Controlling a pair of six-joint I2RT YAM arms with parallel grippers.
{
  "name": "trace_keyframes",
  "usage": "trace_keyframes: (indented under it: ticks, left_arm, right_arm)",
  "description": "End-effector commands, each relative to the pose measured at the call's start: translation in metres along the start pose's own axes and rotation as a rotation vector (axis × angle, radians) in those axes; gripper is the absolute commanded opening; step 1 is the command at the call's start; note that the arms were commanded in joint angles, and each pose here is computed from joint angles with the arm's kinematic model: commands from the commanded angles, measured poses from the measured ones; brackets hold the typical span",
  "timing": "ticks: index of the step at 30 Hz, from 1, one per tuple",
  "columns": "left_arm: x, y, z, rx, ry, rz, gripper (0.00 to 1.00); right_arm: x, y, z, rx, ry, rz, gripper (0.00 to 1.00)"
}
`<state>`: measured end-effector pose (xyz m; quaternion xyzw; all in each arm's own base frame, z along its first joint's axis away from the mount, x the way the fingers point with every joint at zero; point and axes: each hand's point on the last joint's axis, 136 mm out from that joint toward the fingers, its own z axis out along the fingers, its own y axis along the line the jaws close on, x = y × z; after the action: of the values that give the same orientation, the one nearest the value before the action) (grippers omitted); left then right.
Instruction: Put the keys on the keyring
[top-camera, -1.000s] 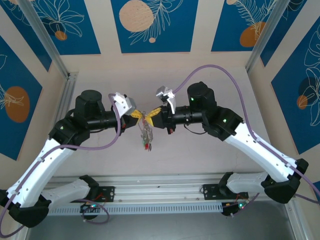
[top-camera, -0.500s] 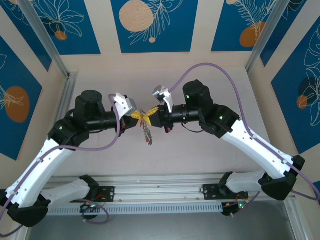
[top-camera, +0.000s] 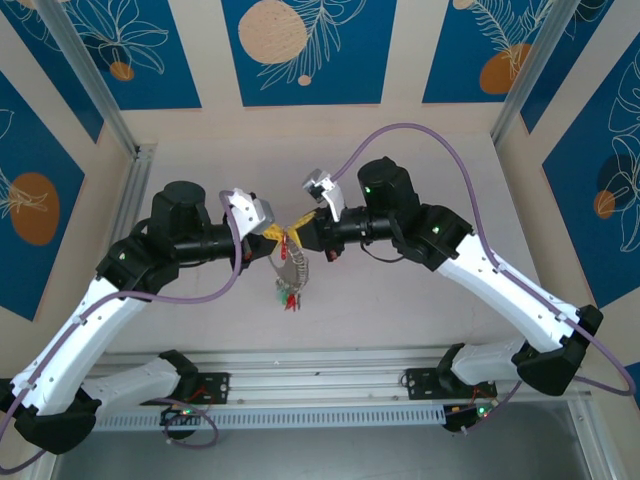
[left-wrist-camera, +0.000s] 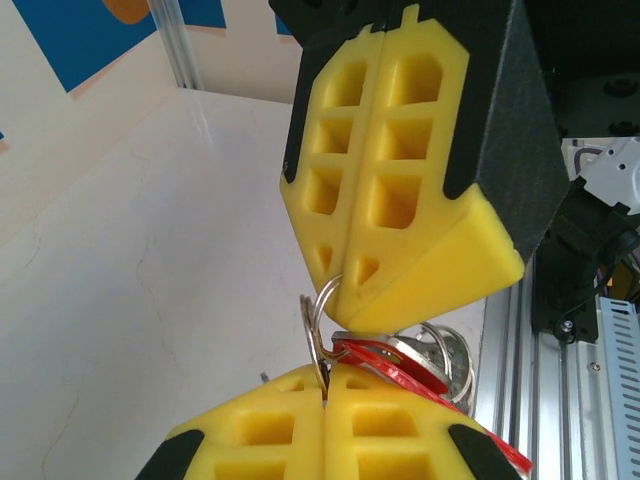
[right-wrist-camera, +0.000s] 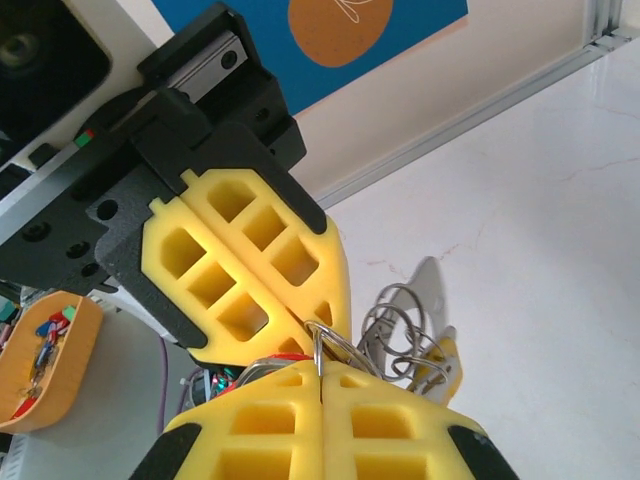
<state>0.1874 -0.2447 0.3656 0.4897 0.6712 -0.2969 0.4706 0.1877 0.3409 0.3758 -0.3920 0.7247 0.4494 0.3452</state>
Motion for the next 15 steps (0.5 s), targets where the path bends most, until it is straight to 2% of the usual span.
trace_keyframes:
  ticks: [1, 15]
  left_arm:
    - [-0.0240, -0.0096, -0.0131, 0.013, -0.073, 0.068, 0.00]
    - [-0.0249, -0.0163, -0.0144, 0.024, -0.067, 0.106, 0.00]
  right_arm:
    - [-0.0099, -0.0048, -0.0033, 0.033, -0.016, 0.010, 0.00]
    - [-0.0130, -0.0112, -0.0055, 0.053, -0.009, 0.058, 0.00]
